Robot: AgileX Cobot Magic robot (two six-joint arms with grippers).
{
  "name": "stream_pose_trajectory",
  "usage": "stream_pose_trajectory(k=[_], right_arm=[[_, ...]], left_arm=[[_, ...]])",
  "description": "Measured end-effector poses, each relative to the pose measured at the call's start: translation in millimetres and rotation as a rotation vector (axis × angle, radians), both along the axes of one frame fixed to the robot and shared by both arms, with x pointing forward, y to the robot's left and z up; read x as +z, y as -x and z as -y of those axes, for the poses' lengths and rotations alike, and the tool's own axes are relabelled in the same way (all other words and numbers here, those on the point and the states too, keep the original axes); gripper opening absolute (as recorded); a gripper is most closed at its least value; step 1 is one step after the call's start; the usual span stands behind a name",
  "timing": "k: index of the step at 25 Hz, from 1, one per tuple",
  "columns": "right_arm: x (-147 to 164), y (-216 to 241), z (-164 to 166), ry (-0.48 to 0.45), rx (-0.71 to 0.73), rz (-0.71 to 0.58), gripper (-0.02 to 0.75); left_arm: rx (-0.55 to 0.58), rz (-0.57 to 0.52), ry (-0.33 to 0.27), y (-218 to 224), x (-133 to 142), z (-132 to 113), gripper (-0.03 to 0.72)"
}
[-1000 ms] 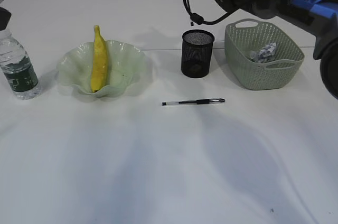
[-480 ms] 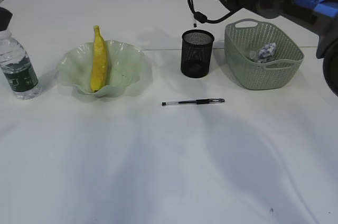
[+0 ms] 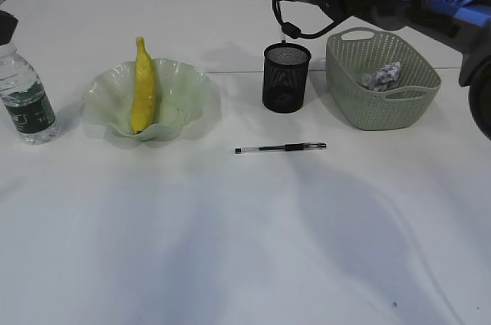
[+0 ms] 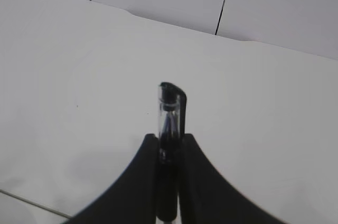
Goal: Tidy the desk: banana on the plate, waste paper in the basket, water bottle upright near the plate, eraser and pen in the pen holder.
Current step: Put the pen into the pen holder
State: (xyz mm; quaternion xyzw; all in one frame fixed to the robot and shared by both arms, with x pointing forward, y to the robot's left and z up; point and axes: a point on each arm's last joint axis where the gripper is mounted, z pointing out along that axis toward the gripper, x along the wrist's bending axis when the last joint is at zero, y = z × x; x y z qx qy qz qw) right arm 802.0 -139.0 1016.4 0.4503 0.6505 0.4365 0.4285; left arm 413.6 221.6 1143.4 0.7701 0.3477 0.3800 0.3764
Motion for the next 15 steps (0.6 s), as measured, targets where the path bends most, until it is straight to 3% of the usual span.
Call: stream_pose_trajectory(k=[15], right_arm=[[7.5,-0.6,-5.6,-0.004,0.064,0.097,0.051]], left_arm=[[0.0,-0.029,-0.015,-7.0,-6.4,3.7,0.528]])
